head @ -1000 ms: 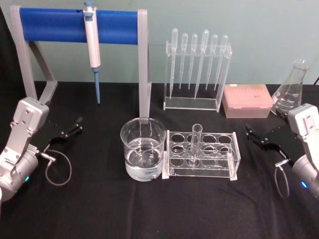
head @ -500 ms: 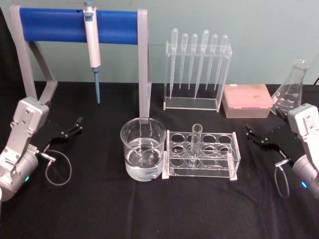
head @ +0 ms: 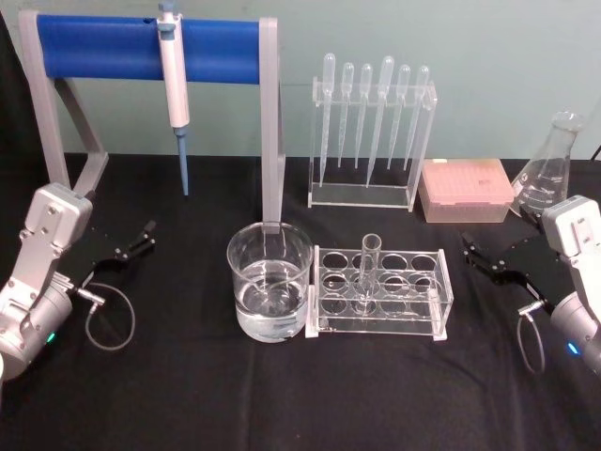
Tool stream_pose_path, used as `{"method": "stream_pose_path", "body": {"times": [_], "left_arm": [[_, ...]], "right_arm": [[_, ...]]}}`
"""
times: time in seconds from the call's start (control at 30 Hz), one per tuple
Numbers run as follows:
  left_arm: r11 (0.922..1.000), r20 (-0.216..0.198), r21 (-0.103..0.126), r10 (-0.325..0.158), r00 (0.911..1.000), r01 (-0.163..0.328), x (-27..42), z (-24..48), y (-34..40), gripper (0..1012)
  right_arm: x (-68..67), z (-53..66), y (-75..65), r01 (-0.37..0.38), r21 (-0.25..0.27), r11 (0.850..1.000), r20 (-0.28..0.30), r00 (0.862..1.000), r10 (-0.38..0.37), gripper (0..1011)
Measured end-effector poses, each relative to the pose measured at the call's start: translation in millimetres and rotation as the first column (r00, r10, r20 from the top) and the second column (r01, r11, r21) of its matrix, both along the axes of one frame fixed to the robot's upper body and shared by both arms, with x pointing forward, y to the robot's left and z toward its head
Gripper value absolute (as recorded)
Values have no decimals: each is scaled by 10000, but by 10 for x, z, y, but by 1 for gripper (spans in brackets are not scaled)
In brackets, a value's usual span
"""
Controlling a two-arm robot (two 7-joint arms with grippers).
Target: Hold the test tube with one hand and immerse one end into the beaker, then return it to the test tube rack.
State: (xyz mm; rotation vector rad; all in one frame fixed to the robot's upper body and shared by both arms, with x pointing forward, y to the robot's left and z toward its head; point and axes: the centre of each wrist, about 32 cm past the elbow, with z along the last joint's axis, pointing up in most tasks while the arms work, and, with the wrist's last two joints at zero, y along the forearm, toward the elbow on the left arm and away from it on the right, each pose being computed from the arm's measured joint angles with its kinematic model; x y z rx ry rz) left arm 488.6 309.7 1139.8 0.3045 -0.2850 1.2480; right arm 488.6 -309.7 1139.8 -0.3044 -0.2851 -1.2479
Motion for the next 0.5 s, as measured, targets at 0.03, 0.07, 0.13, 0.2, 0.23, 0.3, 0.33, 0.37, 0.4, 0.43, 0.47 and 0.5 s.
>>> {"method": "stream_pose_path", "body": {"times": [0.03, 0.07, 0.13, 0.2, 0.23, 0.3, 0.33, 0.37, 0.4, 0.43, 0.47, 0.5], "left_arm": [[10000, 0, 0, 0, 10000, 0, 0, 0, 0, 1000], [10000, 0, 0, 0, 10000, 0, 0, 0, 0, 1000], [10000, 1, 0, 0, 10000, 0, 0, 0, 0, 1000], [10000, 0, 0, 0, 10000, 0, 0, 0, 0, 1000], [10000, 0, 0, -1, 10000, 1, 0, 0, 0, 1000], [10000, -1, 1, 0, 10000, 0, 0, 0, 0, 1000], [10000, -1, 0, 0, 10000, 0, 0, 0, 0, 1000], [10000, 0, 0, 0, 10000, 0, 0, 0, 0, 1000], [10000, 0, 0, 0, 10000, 0, 0, 0, 0, 1000], [10000, 0, 0, -1, 10000, 1, 0, 0, 0, 1000], [10000, 0, 0, 0, 10000, 0, 0, 0, 0, 1000], [10000, 0, 0, 0, 10000, 0, 0, 0, 0, 1000]], "right_arm": [[0, 0, -1, 1, -2, 10000, 2, 10000, -1, 1004], [-3, 5, 0, -17, -18, 10000, 53, 10000, 17, 1004], [-8, 27, 3, -68, -14, 10000, 197, 9998, 69, 1004], [-15, 80, -8, -198, 51, 9998, 374, 9991, 196, 1004], [-23, 119, -17, -291, 117, 9995, 451, 9986, 285, 1004], [-33, 164, -24, -388, 190, 9991, 530, 9979, 378, 1004], [-37, 185, -29, -424, 215, 9989, 565, 9976, 412, 1004], [-43, 208, -33, -474, 238, 9986, 604, 9971, 459, 1004], [-56, 255, -39, -602, 307, 9977, 664, 9961, 581, 1004], [-62, 281, -46, -667, 347, 9972, 687, 9956, 642, 1004], [-68, 308, -53, -737, 386, 9965, 701, 9950, 709, 1004], [-83, 372, -74, -926, 473, 9946, 724, 9934, 891, 1004]]}}
